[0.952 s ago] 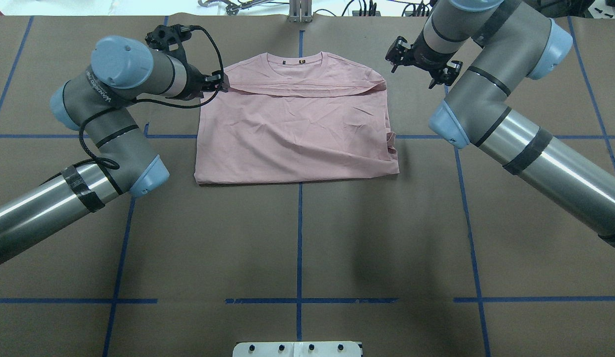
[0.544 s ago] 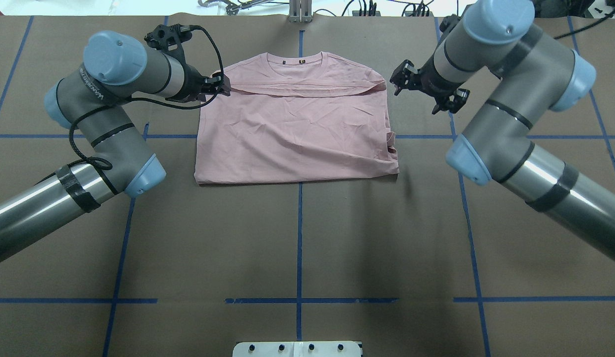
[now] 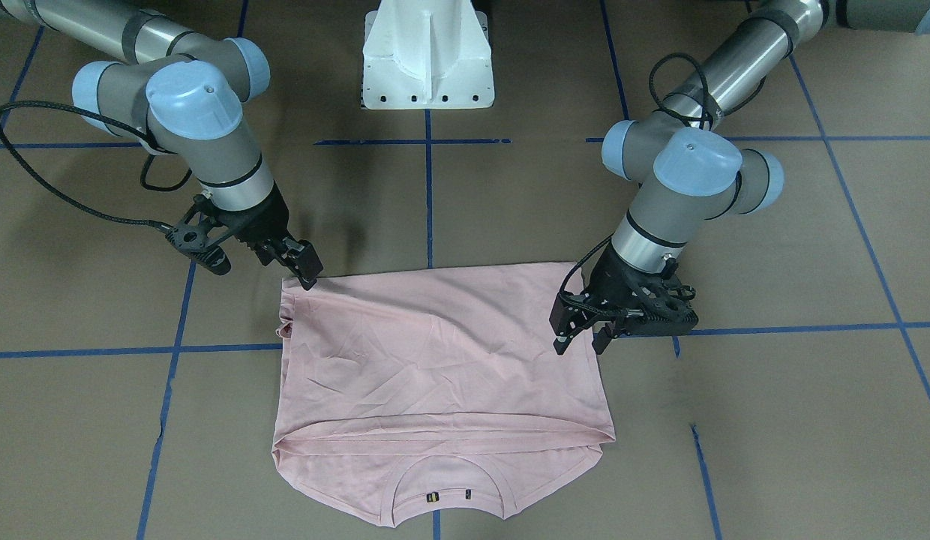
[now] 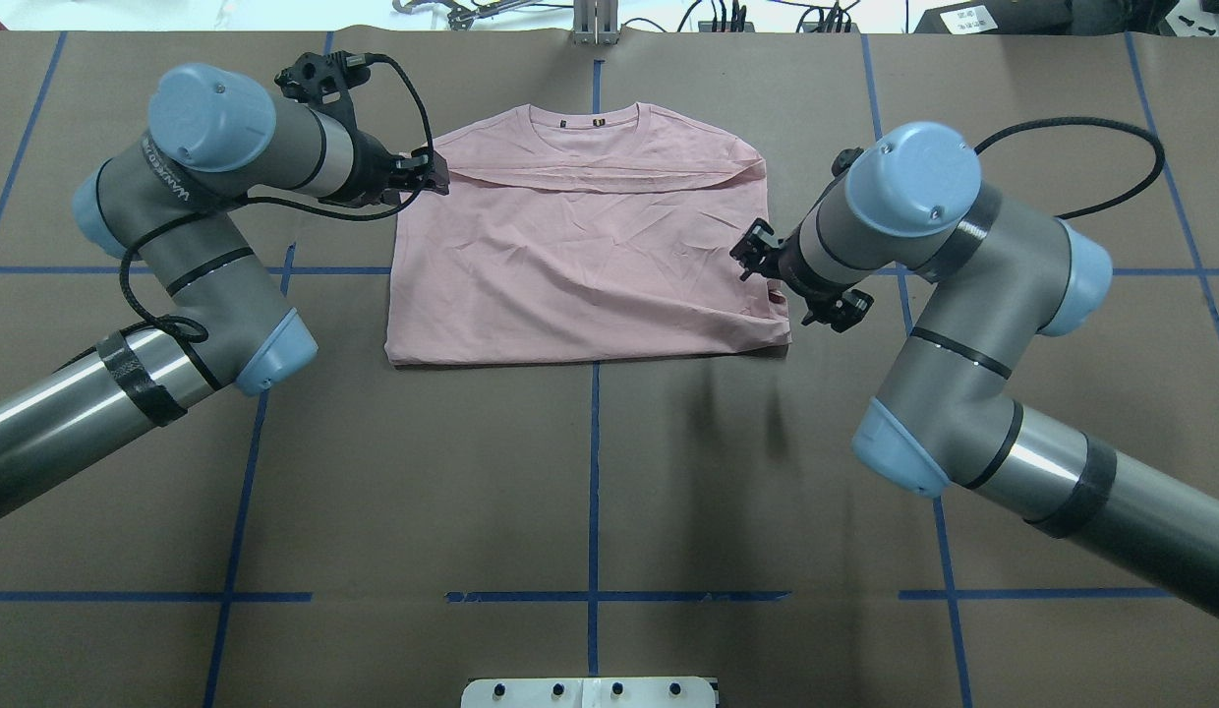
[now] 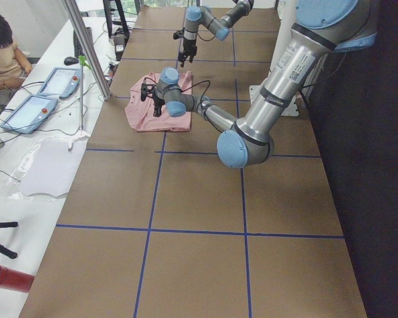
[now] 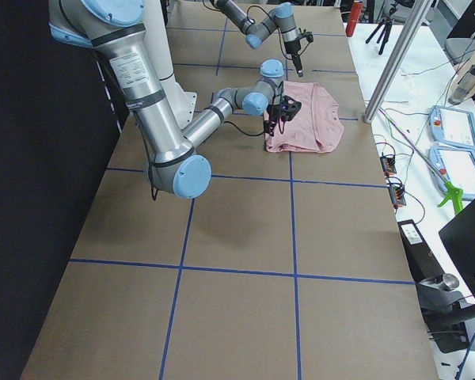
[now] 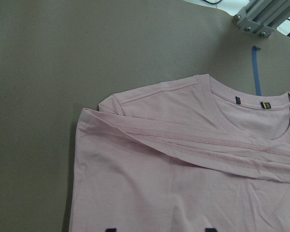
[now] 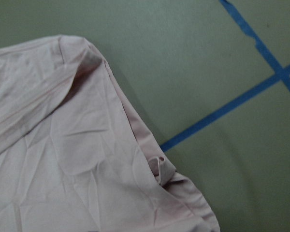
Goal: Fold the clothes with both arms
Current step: 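Lower the right gripper to the folded shirt corner nearest it and grasp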
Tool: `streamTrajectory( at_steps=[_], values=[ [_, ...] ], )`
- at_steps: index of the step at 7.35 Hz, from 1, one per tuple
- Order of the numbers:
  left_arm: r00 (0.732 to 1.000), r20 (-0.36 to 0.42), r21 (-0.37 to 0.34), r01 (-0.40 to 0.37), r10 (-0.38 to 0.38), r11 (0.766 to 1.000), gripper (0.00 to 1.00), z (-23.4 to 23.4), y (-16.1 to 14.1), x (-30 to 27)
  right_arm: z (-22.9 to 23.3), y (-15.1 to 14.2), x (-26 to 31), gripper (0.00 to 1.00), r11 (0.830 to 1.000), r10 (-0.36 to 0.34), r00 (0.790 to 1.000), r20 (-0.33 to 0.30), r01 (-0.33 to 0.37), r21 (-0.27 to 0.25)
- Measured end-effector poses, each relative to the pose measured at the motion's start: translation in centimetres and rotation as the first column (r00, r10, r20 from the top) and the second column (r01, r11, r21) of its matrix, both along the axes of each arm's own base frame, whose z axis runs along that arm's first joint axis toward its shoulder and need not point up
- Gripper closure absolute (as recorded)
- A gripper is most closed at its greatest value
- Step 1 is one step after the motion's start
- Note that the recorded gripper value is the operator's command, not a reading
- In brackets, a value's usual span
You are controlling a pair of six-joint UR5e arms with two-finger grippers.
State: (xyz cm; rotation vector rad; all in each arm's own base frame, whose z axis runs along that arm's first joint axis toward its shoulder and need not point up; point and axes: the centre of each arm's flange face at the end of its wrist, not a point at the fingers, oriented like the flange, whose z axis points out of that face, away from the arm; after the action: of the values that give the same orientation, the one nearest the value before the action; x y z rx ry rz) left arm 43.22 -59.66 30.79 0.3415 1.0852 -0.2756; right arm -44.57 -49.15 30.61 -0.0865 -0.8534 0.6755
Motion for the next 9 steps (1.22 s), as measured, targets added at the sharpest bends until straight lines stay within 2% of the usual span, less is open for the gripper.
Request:
streamTrajectory(
  at_steps=[3,5,7,8,9],
  values=[
    [1.0,-0.003,0.003,0.002,-0.002,1.0,0.31,-0.2,0.0,0.0,2.6,-0.1,-2.1,0.26,1.0,-0.004,0.999,-0.046,0.002,-0.03],
    [1.0,-0.003,0.004,0.003,-0.003,1.0,0.31,-0.3,0.0,0.0,3.4,0.3,-2.9,0.4,0.999,-0.016,0.998,-0.058,0.014,-0.04],
    [1.0,-0.004,0.004,0.003,-0.003,1.0,0.31,-0.3,0.0,0.0,4.1,0.5,-3.4,0.89,0.999,-0.023,0.997,-0.069,0.02,-0.048],
    [1.0,-0.004,0.004,0.003,-0.003,1.0,0.31,-0.3,0.0,0.0,4.3,0.5,-3.5,1.0,0.998,-0.024,0.997,-0.074,0.02,-0.051],
    [1.0,-0.003,0.004,0.003,-0.003,1.0,0.31,-0.3,0.0,-0.1,4.6,0.5,-3.6,1.0,0.998,-0.025,0.997,-0.077,0.021,-0.054]
  ],
)
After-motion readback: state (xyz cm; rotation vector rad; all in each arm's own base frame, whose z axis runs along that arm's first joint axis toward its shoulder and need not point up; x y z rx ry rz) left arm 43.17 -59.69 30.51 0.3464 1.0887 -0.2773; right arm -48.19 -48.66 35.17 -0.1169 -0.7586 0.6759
